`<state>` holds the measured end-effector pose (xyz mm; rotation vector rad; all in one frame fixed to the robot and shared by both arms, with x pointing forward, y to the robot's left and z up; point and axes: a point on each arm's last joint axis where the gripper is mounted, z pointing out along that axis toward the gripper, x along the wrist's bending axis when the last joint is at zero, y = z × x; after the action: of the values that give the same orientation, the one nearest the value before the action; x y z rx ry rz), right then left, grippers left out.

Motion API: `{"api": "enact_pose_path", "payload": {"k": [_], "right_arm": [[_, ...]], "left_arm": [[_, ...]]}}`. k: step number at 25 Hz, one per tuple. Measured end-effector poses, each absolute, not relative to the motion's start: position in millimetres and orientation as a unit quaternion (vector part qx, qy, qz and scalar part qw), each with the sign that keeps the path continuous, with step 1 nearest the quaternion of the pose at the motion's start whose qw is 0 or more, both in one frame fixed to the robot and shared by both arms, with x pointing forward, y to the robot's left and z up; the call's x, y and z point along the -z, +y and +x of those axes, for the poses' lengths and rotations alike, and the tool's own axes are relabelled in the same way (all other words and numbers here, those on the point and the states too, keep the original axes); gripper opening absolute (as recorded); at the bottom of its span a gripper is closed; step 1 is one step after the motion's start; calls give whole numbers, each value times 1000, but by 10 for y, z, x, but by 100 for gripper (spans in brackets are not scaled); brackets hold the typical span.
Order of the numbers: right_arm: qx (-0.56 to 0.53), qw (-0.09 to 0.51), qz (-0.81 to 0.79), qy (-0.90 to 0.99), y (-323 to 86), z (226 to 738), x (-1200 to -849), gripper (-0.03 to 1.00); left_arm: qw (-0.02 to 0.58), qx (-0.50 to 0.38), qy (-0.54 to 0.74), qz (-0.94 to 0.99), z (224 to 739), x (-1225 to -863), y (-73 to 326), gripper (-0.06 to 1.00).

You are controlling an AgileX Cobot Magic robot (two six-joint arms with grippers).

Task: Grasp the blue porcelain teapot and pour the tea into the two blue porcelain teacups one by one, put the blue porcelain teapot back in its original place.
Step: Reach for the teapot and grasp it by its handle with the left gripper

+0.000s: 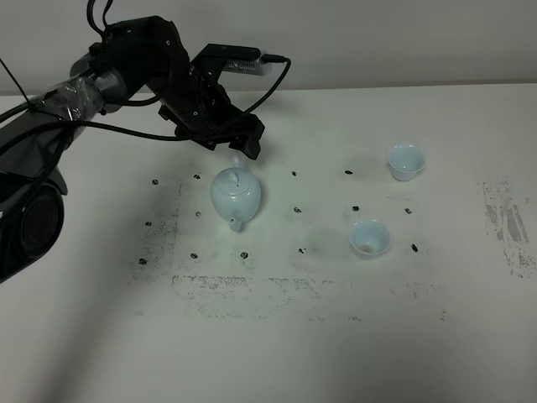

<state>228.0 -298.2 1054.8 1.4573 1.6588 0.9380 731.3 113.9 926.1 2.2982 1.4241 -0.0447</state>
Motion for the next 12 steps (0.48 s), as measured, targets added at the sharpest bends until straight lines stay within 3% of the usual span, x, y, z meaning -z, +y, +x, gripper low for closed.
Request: {"api": "enact_pose_path", "payload": {"k": [12], "right_arm": [[-364, 363, 566, 644, -2982, 2280, -10548, 58]], "left_arm": [[155, -14, 503, 850, 7302, -9204, 1254, 7]]}}
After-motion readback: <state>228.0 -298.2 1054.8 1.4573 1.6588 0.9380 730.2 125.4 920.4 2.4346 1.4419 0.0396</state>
